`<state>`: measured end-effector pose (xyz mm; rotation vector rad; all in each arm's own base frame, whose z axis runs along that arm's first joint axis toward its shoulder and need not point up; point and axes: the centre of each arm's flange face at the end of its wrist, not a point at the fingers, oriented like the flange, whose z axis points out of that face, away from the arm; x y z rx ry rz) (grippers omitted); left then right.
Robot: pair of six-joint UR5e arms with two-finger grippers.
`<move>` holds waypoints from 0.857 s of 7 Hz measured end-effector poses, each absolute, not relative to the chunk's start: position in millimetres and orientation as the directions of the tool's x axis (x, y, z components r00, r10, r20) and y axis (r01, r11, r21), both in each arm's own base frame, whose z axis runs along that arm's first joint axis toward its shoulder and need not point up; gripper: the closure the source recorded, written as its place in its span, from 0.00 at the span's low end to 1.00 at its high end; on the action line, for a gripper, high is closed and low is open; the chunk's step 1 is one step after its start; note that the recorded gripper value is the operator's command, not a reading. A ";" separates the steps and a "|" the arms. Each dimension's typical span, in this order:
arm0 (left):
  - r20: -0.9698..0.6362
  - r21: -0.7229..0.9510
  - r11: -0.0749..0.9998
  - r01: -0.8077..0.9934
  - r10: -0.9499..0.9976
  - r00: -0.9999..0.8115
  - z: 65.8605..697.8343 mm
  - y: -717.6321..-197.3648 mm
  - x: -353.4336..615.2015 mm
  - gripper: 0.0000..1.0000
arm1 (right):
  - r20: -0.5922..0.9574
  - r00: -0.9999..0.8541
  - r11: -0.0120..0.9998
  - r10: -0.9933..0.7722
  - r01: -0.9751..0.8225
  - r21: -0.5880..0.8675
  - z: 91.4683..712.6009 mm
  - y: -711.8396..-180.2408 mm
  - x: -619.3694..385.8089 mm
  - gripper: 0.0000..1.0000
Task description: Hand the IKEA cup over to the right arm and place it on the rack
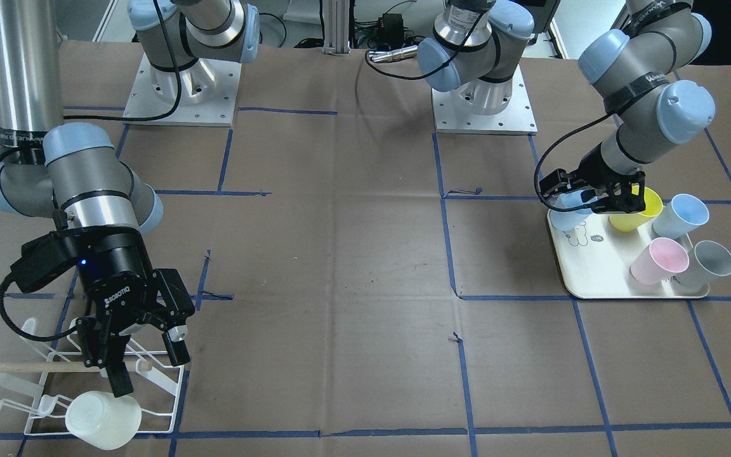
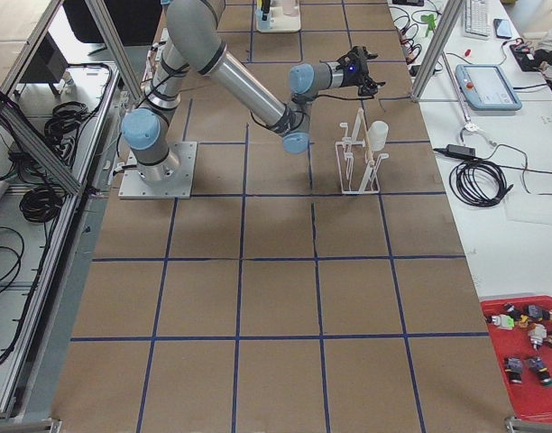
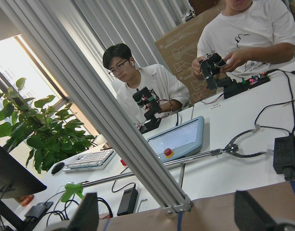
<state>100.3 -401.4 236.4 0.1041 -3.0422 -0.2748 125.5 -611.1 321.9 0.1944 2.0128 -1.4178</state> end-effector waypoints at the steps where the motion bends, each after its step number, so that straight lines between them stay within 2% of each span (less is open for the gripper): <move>1: 0.084 0.195 0.979 -0.058 -0.076 -0.994 230.3 -399.2 99.2 0.03 | -0.696 -0.690 0.449 -0.198 0.567 -0.690 321.9 -607.8 141.2 0.00; 2: 0.082 0.200 0.978 -0.057 -0.075 -0.994 226.3 -399.0 99.5 0.10 | -0.788 -0.599 0.486 -0.144 0.651 -0.584 321.6 -605.1 152.9 0.00; 3: 0.077 0.196 0.979 -0.058 -0.074 -0.994 224.5 -399.9 100.4 0.45 | -0.846 -0.524 0.505 -0.100 0.706 -0.497 321.2 -603.7 159.5 0.00; 4: 0.071 0.192 0.980 -0.058 -0.073 -0.995 224.2 -400.7 101.3 0.90 | -0.881 -0.468 0.517 -0.070 0.738 -0.434 321.6 -602.7 165.3 0.00; 5: 0.067 0.192 0.980 -0.058 -0.072 -0.995 224.3 -400.8 101.8 1.00 | -0.905 -0.423 0.525 -0.050 0.759 -0.384 323.1 -601.2 171.9 0.00; 6: 0.066 0.193 0.979 -0.059 -0.073 -0.995 224.4 -400.8 102.0 1.00 | -0.931 -0.366 0.536 -0.021 0.781 -0.319 324.1 -598.7 180.5 0.00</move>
